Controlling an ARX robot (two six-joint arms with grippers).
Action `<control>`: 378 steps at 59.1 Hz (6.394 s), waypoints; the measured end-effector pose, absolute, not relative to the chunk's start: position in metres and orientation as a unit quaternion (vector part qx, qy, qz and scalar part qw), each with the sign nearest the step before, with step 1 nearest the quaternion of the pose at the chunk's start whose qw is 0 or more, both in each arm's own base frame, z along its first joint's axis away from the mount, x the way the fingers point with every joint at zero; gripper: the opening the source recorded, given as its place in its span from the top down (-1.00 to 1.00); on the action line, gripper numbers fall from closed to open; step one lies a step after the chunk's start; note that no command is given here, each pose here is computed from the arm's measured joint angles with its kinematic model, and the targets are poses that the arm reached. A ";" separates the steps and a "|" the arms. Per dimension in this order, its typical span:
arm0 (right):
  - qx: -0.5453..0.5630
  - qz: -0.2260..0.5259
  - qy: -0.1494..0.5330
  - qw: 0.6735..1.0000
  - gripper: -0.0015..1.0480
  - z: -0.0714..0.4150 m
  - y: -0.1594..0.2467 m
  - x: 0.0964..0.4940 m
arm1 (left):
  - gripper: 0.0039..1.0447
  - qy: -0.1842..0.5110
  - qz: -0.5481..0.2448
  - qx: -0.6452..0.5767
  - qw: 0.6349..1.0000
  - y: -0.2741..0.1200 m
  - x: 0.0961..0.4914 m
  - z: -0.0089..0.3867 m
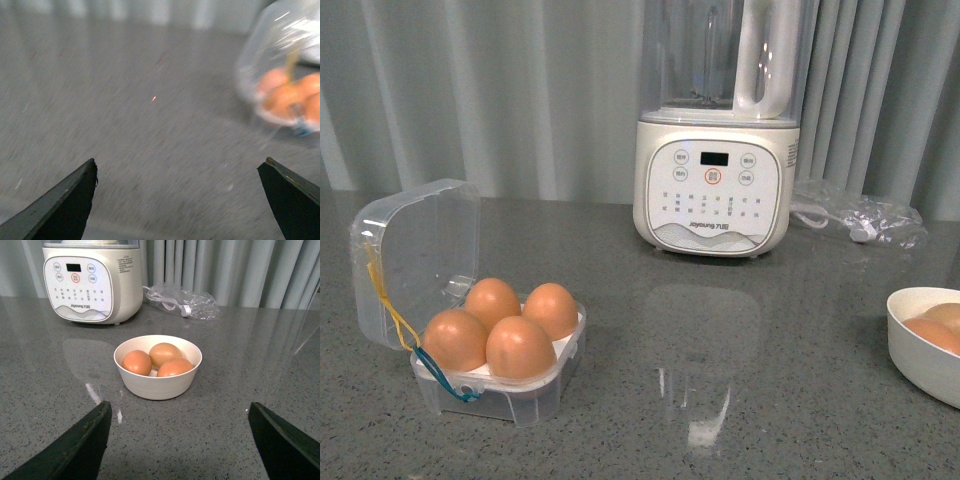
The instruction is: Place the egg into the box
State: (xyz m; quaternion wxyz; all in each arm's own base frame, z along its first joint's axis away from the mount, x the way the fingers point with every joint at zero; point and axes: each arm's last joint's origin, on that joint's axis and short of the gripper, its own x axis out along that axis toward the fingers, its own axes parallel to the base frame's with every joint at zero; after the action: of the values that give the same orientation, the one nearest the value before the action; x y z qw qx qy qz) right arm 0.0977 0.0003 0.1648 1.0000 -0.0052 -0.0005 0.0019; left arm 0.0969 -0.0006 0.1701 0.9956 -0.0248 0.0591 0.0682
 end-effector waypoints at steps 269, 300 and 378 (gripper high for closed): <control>-0.005 0.002 0.000 1.000 -0.86 0.165 0.000 0.098 | 0.94 0.004 0.000 -0.001 1.000 0.000 0.098 0.185; -0.005 0.002 0.000 1.000 -0.86 0.165 0.000 0.098 | 0.94 -0.010 0.000 -0.001 1.000 0.000 0.096 0.173; -0.005 0.002 0.000 1.000 -0.86 0.165 0.000 0.098 | -0.87 -0.011 0.000 -0.001 1.000 0.000 0.096 0.173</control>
State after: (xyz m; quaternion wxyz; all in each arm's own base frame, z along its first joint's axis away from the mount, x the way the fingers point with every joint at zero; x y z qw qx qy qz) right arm 0.0977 0.0002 0.1648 1.0000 -0.0049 -0.0005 0.0015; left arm 0.0961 0.0000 0.1728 0.9999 -0.0009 -0.0113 0.0002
